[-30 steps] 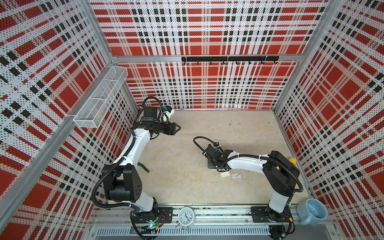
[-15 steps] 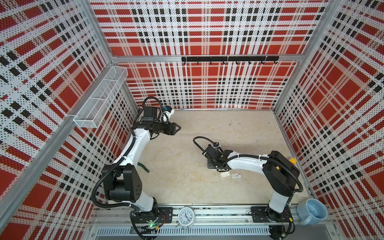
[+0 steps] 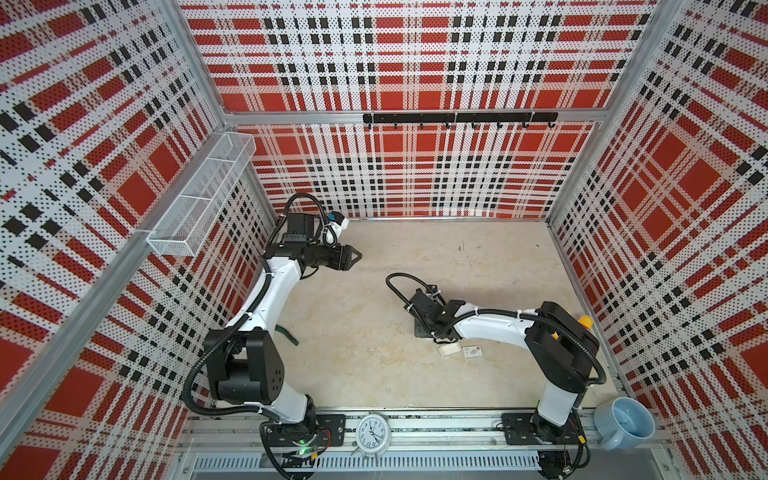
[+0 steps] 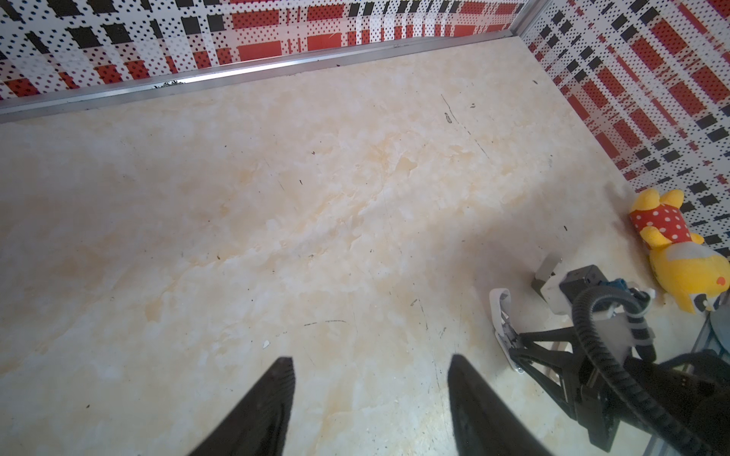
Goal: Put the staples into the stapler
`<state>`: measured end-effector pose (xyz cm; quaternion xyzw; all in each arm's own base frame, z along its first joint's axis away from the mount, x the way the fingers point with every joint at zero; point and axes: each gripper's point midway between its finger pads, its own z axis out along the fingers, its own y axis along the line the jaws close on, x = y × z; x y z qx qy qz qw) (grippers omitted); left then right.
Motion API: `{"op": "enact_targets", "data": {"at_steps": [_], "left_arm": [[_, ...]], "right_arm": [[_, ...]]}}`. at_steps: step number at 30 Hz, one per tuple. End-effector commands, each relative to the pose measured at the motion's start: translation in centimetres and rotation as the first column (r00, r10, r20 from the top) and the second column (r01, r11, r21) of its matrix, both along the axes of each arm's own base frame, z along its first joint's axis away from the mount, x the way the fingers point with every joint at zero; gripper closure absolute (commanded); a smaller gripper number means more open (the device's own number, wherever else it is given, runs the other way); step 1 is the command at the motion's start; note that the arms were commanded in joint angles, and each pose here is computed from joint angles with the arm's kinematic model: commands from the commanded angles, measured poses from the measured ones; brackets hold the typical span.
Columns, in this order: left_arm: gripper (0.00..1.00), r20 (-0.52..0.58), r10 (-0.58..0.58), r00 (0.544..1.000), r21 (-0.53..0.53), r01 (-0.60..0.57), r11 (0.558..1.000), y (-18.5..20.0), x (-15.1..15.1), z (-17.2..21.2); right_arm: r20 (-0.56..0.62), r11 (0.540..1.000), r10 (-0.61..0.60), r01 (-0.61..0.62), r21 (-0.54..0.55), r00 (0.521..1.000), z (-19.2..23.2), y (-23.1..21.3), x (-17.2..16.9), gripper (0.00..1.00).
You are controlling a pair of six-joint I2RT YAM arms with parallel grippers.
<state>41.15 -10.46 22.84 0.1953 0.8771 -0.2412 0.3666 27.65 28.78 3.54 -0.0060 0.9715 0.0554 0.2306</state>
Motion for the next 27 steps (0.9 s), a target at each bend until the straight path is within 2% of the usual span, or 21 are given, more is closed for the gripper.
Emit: {"op": "enact_targets", "data": {"at_steps": [1, 12, 19, 27], "left_arm": [[0.35, 0.019, 0.019, 1.0, -0.012, -0.019, 1.0, 0.4, 0.3, 0.7], [0.35, 0.019, 0.022, 1.0, -0.009, -0.022, 1.0, 0.5, 0.3, 0.7], [0.35, 0.025, 0.021, 0.999, -0.006, -0.021, 1.0, 0.5, 0.4, 0.8], [0.35, 0.026, 0.017, 1.0, -0.01, -0.016, 1.0, 0.4, 0.2, 0.9]], "right_arm": [[-0.002, 1.0, 0.001, -0.001, -0.019, 1.0, -0.2, -0.3, -0.4, 0.7], [0.027, 1.0, 0.004, -0.003, -0.031, 1.0, 0.8, -0.4, 0.0, 0.68], [0.093, 0.997, 0.069, -0.071, 0.019, 0.993, 3.6, 1.0, 0.7, 0.7], [0.099, 0.991, 0.127, -0.13, 0.027, 0.987, 3.8, 2.2, 1.4, 0.67]]}}
